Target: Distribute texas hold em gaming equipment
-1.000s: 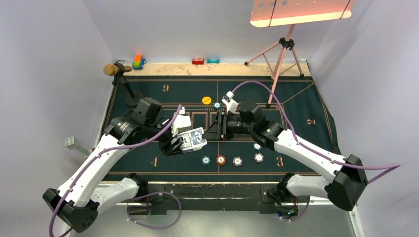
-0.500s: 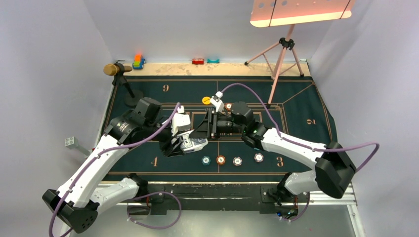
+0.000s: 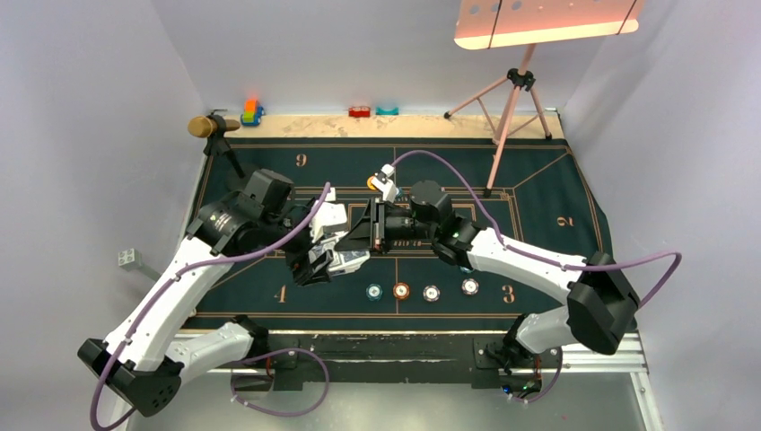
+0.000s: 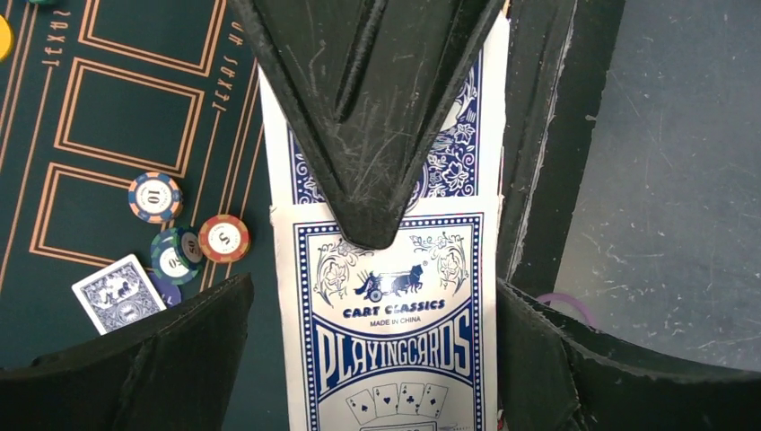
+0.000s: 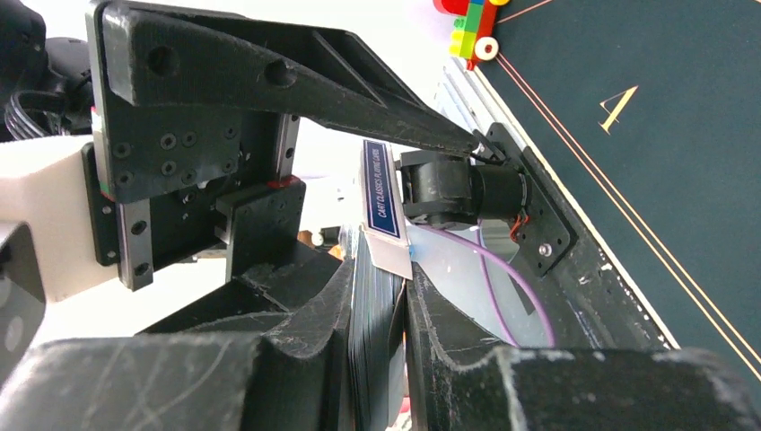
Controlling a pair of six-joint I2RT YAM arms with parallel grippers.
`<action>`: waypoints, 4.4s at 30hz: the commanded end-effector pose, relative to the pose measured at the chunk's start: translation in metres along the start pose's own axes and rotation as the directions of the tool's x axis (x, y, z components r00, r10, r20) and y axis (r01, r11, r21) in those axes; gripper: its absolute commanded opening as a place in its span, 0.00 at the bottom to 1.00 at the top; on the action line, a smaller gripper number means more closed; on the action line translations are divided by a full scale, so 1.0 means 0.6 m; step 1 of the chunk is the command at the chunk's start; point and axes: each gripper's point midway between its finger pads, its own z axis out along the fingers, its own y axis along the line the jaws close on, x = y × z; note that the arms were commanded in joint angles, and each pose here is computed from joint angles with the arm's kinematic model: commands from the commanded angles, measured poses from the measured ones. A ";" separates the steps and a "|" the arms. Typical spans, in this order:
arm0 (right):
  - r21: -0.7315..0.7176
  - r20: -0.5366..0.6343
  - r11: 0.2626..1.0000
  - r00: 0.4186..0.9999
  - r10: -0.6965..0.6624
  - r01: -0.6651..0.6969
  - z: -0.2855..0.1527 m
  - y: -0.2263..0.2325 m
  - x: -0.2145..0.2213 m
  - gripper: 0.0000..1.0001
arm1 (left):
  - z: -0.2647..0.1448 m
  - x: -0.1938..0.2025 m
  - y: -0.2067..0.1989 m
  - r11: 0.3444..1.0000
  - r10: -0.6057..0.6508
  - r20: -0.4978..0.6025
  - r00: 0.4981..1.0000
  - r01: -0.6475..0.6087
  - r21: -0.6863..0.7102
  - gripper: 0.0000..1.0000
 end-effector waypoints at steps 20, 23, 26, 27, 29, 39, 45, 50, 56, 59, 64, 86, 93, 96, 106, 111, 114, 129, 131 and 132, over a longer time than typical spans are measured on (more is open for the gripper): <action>0.062 0.008 0.998 1.000 -0.024 0.023 0.016 0.049 -0.026 0.15 | 0.007 -0.039 -0.007 0.986 0.167 0.062 0.984 -0.169 0.015 0.92; 0.065 0.004 0.998 1.000 -0.014 0.013 0.018 0.047 -0.026 0.17 | 0.006 -0.033 -0.007 0.985 0.169 0.049 0.984 -0.170 0.014 0.85; 0.065 0.005 0.998 1.000 -0.011 0.011 0.018 0.048 -0.026 0.23 | 0.008 -0.024 -0.008 0.986 0.168 0.037 0.985 -0.169 0.013 0.78; 0.066 0.007 0.998 1.000 -0.011 0.011 0.017 0.050 -0.026 0.28 | 0.007 -0.022 -0.007 0.986 0.167 0.035 0.985 -0.167 0.008 0.76; 0.073 0.010 0.997 1.000 -0.014 0.013 0.016 0.050 -0.028 0.40 | 0.006 -0.024 -0.006 0.987 0.161 0.036 0.986 -0.161 -0.001 0.72; 0.074 0.013 0.997 1.000 0.022 -0.022 0.008 0.030 -0.014 0.52 | 0.002 -0.028 0.000 0.994 0.107 0.044 0.993 -0.106 -0.041 0.58; 0.080 -0.007 0.997 1.000 0.008 -0.007 0.006 0.025 -0.002 0.52 | 0.003 -0.029 0.011 0.994 0.097 0.025 0.995 -0.096 -0.061 0.58; 0.085 -0.047 0.996 0.999 0.002 0.002 0.020 0.020 0.012 0.43 | 0.006 -0.036 0.021 0.995 0.077 0.003 0.997 -0.076 -0.065 0.58; 0.082 -0.073 0.997 0.997 0.006 0.000 0.035 0.017 0.016 0.22 | 0.005 -0.058 0.031 0.996 0.055 0.006 0.998 -0.055 -0.067 0.59; 0.083 -0.076 0.997 0.997 0.007 -0.001 0.034 0.015 0.019 0.14 | 0.003 -0.060 0.032 0.996 0.056 0.003 0.998 -0.056 -0.068 0.61; 0.079 -0.077 0.997 0.997 0.018 -0.012 0.027 0.012 0.022 0.08 | -0.008 -0.059 0.026 0.996 0.049 -0.003 0.999 -0.050 -0.073 0.99; 0.077 0.005 0.997 1.000 -0.010 0.010 -0.021 0.003 -0.022 0.10 | -0.101 0.029 0.005 0.886 0.315 0.041 0.948 -0.279 -0.371 0.95; 0.072 0.028 0.997 0.999 -0.039 0.037 -0.028 0.021 -0.028 0.11 | -0.069 -0.008 0.023 0.824 0.471 0.162 0.867 -0.366 -0.433 1.00; 0.092 0.041 0.994 0.997 -0.065 0.061 -0.034 0.020 -0.031 0.11 | -0.062 -0.027 0.023 0.847 0.453 0.191 0.871 -0.353 -0.398 1.00; 0.083 0.027 0.989 0.991 -0.128 0.125 -0.045 0.029 -0.024 0.12 | -0.034 -0.041 0.013 0.917 0.363 0.197 0.911 -0.313 -0.246 1.00; 0.078 0.016 0.988 0.991 -0.135 0.133 -0.041 0.029 -0.024 0.12 | -0.025 -0.031 0.001 0.924 0.365 0.191 0.911 -0.329 -0.195 1.00; 0.080 0.018 0.987 0.990 -0.140 0.138 -0.040 0.030 -0.026 0.12 | -0.021 -0.027 0.008 0.928 0.350 0.173 0.921 -0.315 -0.197 1.00; 0.094 0.057 0.985 0.987 -0.149 0.143 -0.039 0.039 -0.042 0.12 | -0.006 -0.029 -0.009 0.967 0.254 0.161 0.954 -0.246 -0.070 0.78; 0.103 0.062 0.984 0.987 -0.149 0.142 -0.040 0.038 -0.044 0.12 | -0.006 -0.027 -0.013 0.970 0.243 0.161 0.957 -0.236 -0.058 0.73; 0.110 0.060 0.984 0.988 -0.145 0.137 -0.040 0.036 -0.043 0.12 | -0.006 -0.026 -0.015 0.972 0.233 0.161 0.959 -0.228 -0.051 0.71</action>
